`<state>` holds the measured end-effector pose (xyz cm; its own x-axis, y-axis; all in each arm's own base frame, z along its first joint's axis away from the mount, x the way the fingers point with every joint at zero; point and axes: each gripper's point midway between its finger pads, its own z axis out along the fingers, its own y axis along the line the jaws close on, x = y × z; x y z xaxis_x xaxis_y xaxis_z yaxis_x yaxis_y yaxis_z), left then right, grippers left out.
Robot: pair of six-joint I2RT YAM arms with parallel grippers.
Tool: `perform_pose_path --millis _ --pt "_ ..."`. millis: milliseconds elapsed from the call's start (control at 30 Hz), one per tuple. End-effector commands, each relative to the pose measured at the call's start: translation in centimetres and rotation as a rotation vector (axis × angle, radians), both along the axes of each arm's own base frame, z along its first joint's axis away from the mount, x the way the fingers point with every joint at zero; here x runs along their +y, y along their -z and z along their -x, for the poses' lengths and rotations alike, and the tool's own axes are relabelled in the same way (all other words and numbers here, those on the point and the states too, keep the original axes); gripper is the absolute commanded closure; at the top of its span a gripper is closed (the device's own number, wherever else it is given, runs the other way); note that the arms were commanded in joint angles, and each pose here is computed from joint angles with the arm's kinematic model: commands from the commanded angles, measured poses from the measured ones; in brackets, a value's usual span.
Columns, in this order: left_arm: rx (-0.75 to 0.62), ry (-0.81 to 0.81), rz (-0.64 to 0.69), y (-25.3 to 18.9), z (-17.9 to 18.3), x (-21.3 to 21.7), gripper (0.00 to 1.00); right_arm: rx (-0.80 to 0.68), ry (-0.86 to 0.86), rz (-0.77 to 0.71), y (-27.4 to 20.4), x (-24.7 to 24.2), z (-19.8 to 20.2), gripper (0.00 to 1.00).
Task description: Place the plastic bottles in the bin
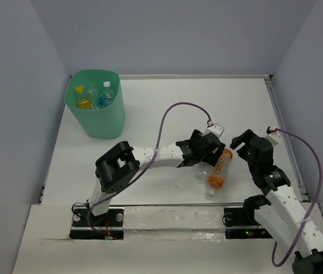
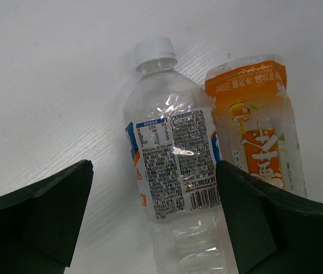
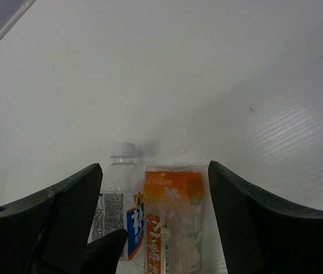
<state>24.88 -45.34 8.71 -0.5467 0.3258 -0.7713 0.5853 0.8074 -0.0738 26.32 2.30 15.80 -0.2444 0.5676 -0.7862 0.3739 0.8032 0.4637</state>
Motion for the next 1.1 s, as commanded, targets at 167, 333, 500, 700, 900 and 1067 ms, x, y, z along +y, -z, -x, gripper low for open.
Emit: perform_pose_path --millis 167,333,500,700,900,1067 --pt "-0.023 0.004 0.025 -0.7 -0.6 -1.5 0.01 0.071 -0.078 -0.107 3.4 2.1 1.2 0.15" --pt "-0.027 -0.011 0.000 0.6 -1.1 -1.3 0.05 0.127 -0.078 -0.141 5.8 2.5 1.7 0.11" --pt "-0.018 -0.037 0.005 1.3 -2.3 -0.2 0.12 0.173 -0.107 -0.153 7.1 3.3 1.6 0.11" --pt "-0.017 -0.063 0.051 1.1 -3.6 1.2 0.23 0.208 -0.197 -0.170 8.2 5.0 1.0 0.11" --pt "-0.023 -0.081 0.082 0.5 -4.0 2.5 0.44 0.258 -0.253 -0.187 9.9 6.2 0.9 0.11" --pt "-0.027 -0.119 0.117 -0.5 -4.6 4.3 0.50 0.273 -0.267 -0.192 10.6 6.6 0.7 0.11"
